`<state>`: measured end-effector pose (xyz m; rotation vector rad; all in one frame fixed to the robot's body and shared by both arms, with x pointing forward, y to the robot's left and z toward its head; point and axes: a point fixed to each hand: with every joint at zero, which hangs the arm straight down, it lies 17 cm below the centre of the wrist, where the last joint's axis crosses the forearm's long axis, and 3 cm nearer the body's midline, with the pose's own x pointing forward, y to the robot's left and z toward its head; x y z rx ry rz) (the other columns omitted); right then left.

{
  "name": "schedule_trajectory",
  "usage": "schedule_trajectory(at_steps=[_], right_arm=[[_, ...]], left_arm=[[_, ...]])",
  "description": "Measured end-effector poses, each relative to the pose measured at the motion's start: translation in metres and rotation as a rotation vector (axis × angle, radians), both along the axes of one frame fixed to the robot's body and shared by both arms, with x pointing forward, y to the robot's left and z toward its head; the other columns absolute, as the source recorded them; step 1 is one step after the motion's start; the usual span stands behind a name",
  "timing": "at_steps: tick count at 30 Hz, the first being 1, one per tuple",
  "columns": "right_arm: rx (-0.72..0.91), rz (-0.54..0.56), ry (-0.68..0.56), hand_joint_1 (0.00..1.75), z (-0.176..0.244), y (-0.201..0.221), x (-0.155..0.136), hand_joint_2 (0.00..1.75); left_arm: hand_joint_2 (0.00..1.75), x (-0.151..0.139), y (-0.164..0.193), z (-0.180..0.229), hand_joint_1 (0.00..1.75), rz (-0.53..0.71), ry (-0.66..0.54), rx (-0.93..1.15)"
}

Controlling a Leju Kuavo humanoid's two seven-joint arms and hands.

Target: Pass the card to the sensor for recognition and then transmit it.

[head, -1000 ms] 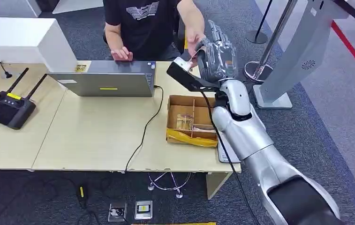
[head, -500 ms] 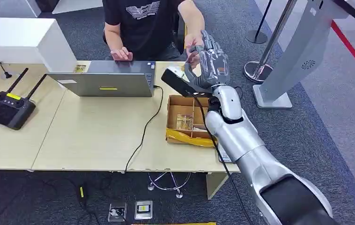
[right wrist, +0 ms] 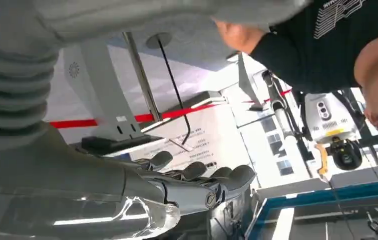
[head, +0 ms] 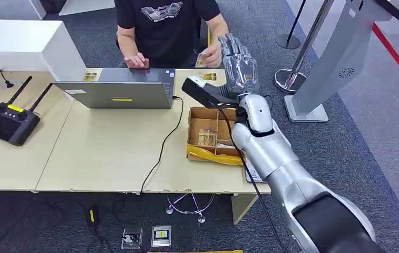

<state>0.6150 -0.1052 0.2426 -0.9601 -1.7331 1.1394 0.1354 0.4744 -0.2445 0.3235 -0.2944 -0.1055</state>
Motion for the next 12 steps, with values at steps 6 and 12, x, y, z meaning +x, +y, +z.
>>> schedule_trajectory(at_steps=[6, 12], right_arm=[[0.105, -0.001, -0.012, 0.0, 0.026, -0.033, 0.015, 0.0], [0.215, -0.146, -0.042, 0.0, 0.059, -0.138, 0.04, 0.0]], left_arm=[[0.0, -0.002, 0.0, 0.0, 0.0, 0.008, 0.002, -0.001], [0.0, -0.006, 0.0, -0.001, 0.0, 0.02, 0.011, -0.002]])
